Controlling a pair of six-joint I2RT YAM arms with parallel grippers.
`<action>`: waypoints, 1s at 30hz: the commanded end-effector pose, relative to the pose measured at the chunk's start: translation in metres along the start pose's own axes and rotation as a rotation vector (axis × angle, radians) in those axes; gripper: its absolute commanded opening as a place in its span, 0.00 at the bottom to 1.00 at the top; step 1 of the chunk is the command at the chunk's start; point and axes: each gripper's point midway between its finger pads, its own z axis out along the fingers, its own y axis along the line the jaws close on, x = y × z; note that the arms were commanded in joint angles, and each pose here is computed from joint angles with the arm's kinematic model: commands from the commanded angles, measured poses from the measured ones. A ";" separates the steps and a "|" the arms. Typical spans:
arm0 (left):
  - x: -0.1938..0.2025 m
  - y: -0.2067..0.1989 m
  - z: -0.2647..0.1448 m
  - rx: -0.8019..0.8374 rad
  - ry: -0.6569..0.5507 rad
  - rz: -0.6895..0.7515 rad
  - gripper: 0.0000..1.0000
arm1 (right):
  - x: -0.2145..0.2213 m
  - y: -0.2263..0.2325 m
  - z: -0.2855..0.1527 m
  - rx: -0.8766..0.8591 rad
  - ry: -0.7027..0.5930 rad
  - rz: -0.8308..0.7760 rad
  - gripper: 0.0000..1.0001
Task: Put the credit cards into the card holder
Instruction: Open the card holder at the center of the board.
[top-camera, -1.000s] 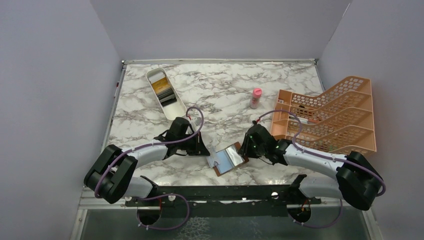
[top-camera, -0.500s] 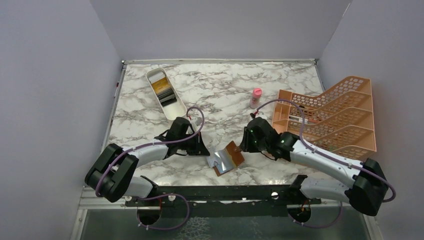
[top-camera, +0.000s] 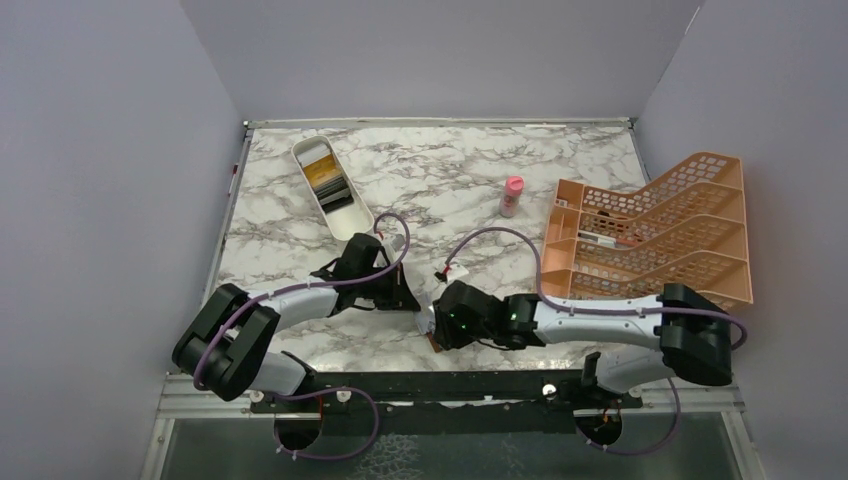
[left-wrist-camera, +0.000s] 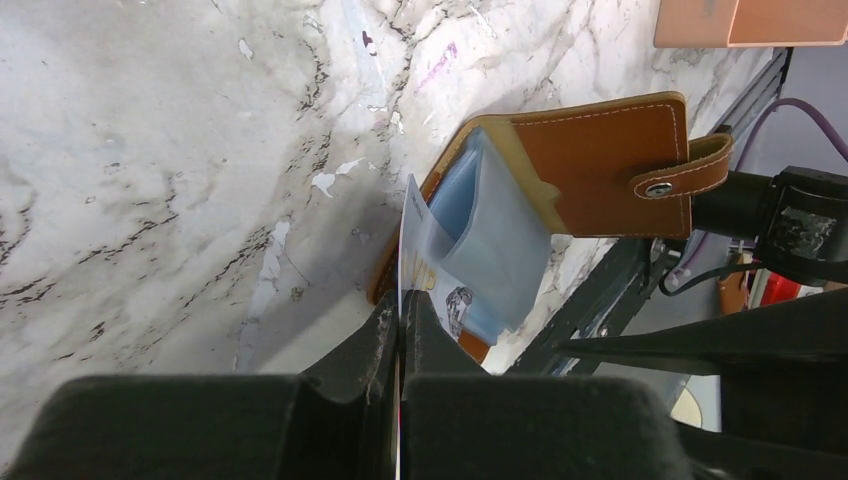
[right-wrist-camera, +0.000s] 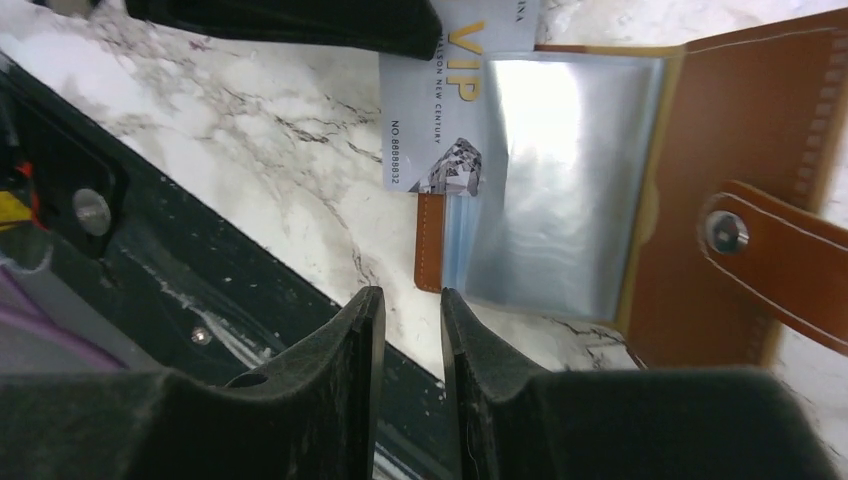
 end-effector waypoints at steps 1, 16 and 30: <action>-0.002 0.012 0.003 -0.062 -0.010 0.026 0.00 | -0.013 0.017 0.020 0.005 -0.069 -0.013 0.31; -0.004 0.018 -0.004 -0.115 -0.015 0.048 0.00 | 0.003 -0.040 0.046 0.299 -0.057 -0.098 0.40; -0.009 0.023 -0.010 -0.173 -0.024 0.071 0.00 | 0.011 -0.057 0.038 0.341 -0.056 -0.101 0.33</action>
